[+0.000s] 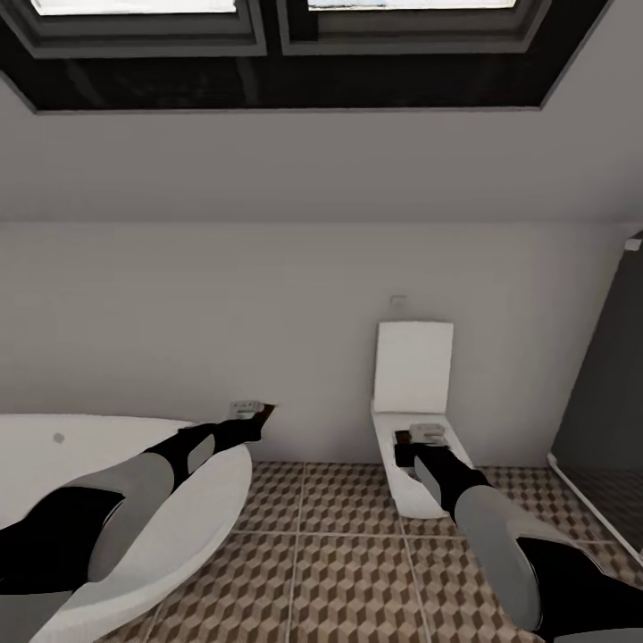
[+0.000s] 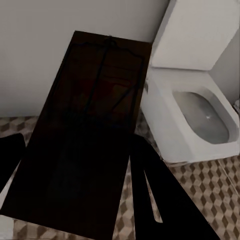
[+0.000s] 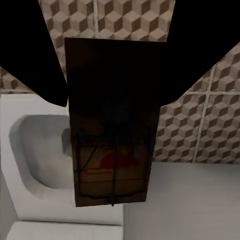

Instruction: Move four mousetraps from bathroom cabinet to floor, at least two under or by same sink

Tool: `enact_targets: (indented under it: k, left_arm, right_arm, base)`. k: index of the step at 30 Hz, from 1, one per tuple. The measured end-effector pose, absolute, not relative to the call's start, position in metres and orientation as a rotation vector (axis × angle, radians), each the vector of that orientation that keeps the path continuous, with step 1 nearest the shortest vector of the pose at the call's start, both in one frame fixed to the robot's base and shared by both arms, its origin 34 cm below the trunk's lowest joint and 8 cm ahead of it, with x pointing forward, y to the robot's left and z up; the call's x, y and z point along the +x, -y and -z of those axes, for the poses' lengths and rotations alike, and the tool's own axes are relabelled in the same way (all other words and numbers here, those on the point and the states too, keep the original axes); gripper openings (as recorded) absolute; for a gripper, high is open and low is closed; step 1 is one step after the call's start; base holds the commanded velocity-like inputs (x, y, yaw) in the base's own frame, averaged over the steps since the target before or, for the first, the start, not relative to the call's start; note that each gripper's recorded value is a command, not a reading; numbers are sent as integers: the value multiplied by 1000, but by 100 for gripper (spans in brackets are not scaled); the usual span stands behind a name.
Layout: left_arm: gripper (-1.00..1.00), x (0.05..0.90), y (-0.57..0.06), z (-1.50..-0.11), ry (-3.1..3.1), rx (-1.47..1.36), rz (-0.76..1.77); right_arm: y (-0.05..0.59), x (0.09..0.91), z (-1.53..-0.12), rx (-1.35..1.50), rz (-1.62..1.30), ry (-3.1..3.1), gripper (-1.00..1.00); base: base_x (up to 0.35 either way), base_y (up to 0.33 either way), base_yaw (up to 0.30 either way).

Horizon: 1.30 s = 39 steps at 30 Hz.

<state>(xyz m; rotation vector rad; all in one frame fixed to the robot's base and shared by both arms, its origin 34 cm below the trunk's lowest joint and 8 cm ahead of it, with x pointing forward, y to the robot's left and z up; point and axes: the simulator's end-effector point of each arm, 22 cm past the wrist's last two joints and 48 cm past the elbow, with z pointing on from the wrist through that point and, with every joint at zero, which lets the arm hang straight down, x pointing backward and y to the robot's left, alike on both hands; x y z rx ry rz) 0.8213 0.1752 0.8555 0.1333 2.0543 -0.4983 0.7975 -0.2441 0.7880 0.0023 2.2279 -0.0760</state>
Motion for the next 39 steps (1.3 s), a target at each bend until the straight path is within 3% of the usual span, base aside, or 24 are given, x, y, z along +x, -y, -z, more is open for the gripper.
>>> enact_targets:
  k: [39]
  left_arm:
    - [-100,821,-175,-856,-2054,134,499]
  right_arm:
    - [244,797,-788,6,72,-2229,-100]
  base:
    - [0,0,299]
